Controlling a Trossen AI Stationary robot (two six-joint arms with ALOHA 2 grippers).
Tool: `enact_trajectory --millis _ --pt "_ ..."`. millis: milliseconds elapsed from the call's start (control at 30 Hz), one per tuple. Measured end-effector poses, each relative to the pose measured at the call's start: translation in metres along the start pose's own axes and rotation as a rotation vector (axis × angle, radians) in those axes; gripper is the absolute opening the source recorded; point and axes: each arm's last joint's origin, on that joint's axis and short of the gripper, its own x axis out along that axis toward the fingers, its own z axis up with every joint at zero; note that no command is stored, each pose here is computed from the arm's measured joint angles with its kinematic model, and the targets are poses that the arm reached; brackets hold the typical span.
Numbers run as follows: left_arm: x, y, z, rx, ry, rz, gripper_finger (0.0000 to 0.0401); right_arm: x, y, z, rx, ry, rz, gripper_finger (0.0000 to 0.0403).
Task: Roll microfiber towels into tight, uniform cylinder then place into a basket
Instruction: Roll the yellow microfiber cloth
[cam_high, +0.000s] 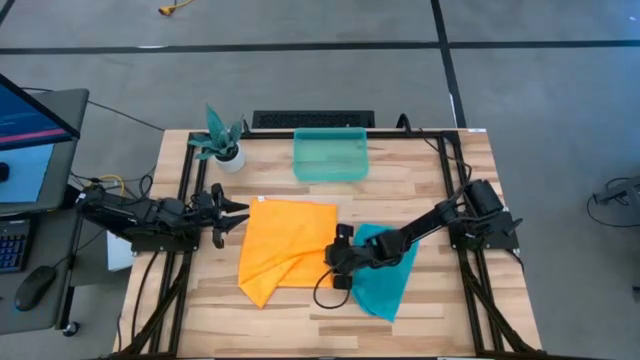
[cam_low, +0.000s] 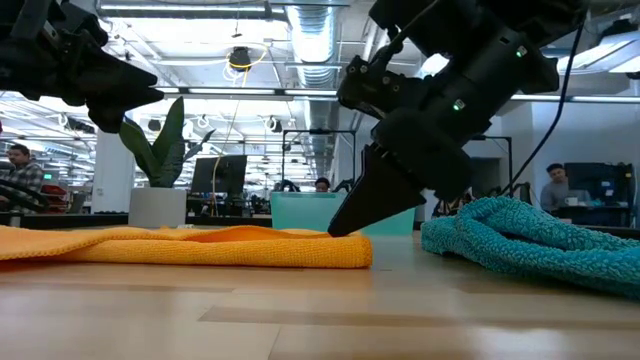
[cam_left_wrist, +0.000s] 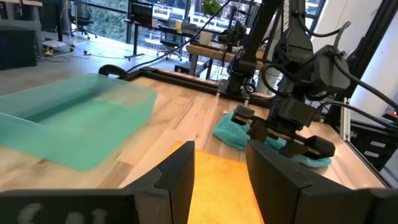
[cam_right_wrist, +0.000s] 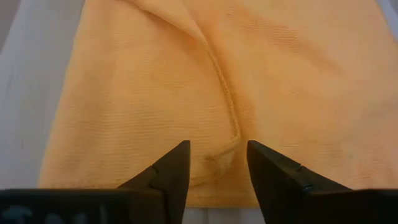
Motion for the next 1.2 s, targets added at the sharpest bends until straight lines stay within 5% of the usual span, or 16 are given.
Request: enact_trajectory --millis 500,900,1200 --pt "0.0000 0.0001 -0.0002 0.000 0.000 0.001 0.0135 0.0066 -0.0003 -0.0052 0.028 0.018 -0.011 0.0125" --pt "0.0000 0.0001 -0.0001 0.000 0.000 0.002 0.0135 0.0066 -0.0003 -0.0053 0.015 0.018 -0.012 0.0011" --pt "0.0000 -0.0007 -0.0005 -0.019 0.009 -0.028 0.0135 0.0031 -0.0011 -0.0001 0.013 -0.016 -0.024 0.0015"
